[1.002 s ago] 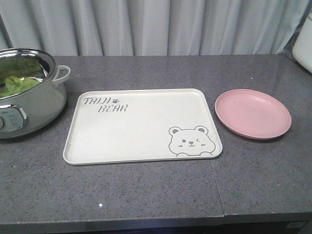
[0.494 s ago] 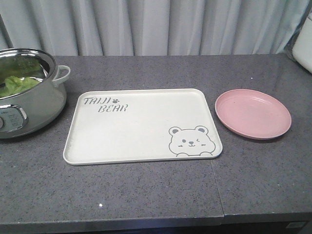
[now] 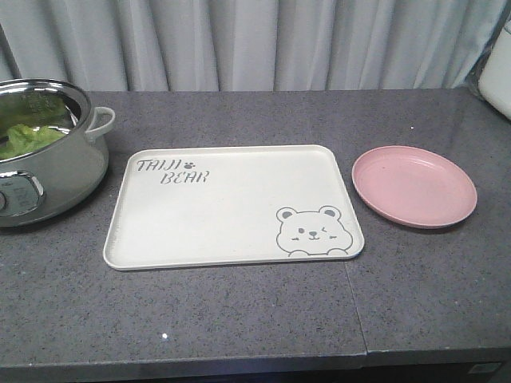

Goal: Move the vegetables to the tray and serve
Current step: 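Reach the left gripper into the pot and grasp a lettuce leaf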

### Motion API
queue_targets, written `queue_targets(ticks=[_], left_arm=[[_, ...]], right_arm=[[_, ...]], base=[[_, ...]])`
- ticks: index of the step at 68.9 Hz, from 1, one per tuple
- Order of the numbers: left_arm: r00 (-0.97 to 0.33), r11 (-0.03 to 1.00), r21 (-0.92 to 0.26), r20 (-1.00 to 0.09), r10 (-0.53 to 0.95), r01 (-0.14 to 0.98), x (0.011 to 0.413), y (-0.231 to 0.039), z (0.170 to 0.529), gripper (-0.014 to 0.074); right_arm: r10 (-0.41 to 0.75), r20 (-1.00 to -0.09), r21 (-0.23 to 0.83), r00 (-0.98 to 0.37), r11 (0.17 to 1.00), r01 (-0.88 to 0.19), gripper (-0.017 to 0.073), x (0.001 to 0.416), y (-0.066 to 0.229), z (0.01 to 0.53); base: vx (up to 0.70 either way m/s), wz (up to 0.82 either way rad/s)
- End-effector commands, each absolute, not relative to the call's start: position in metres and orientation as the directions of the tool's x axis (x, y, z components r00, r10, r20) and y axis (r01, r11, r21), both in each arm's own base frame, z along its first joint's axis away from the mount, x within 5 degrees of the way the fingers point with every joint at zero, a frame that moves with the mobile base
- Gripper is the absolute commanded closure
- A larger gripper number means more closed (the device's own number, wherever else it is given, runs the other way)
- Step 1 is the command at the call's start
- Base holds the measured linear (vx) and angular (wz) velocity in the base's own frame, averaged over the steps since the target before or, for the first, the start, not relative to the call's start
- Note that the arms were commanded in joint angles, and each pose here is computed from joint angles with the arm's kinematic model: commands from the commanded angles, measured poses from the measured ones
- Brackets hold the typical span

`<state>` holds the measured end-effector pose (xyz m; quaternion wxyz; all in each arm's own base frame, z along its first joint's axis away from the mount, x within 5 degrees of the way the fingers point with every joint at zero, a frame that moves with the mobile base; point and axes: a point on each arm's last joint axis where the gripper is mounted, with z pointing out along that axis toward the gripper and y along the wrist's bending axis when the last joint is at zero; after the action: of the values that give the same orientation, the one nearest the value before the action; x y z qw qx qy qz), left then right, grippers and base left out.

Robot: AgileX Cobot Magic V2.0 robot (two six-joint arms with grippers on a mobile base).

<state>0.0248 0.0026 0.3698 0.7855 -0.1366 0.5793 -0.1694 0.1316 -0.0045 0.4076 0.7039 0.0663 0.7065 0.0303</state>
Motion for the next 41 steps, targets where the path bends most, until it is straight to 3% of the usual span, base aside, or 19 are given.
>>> queue_targets(ticks=[1, 10, 23, 41], left_arm=[[0.267, 0.948, -0.310, -0.910, -0.317, 0.068, 0.040, 0.003, 0.399, 0.0261], [0.147, 0.989, -0.148, -0.979, -0.144, -0.019, 0.081, 0.004, 0.440, 0.0261], [-0.054, 0.996, -0.005, -0.998, -0.010, -0.086, 0.160, 0.007, 0.487, 0.0261], [-0.299, 0.986, 0.056, -0.954, 0.006, -0.160, 0.262, 0.014, 0.515, 0.0261]], right_arm=[[0.095, -0.996, 0.094, -0.005, 0.994, 0.056, -0.0038, 0.144, -0.005, 0.428], [0.072, -0.991, 0.068, -0.113, 0.997, 0.036, -0.0031, 0.163, -0.003, 0.424], [0.072, -0.976, 0.079, -0.205, 0.997, -0.026, -0.0031, 0.173, 0.004, 0.413], [0.047, -0.959, 0.064, -0.280, 0.997, -0.051, -0.0031, 0.171, 0.006, 0.406]], base=[[0.00, 0.00], [0.00, 0.00], [0.00, 0.00], [0.00, 0.00]])
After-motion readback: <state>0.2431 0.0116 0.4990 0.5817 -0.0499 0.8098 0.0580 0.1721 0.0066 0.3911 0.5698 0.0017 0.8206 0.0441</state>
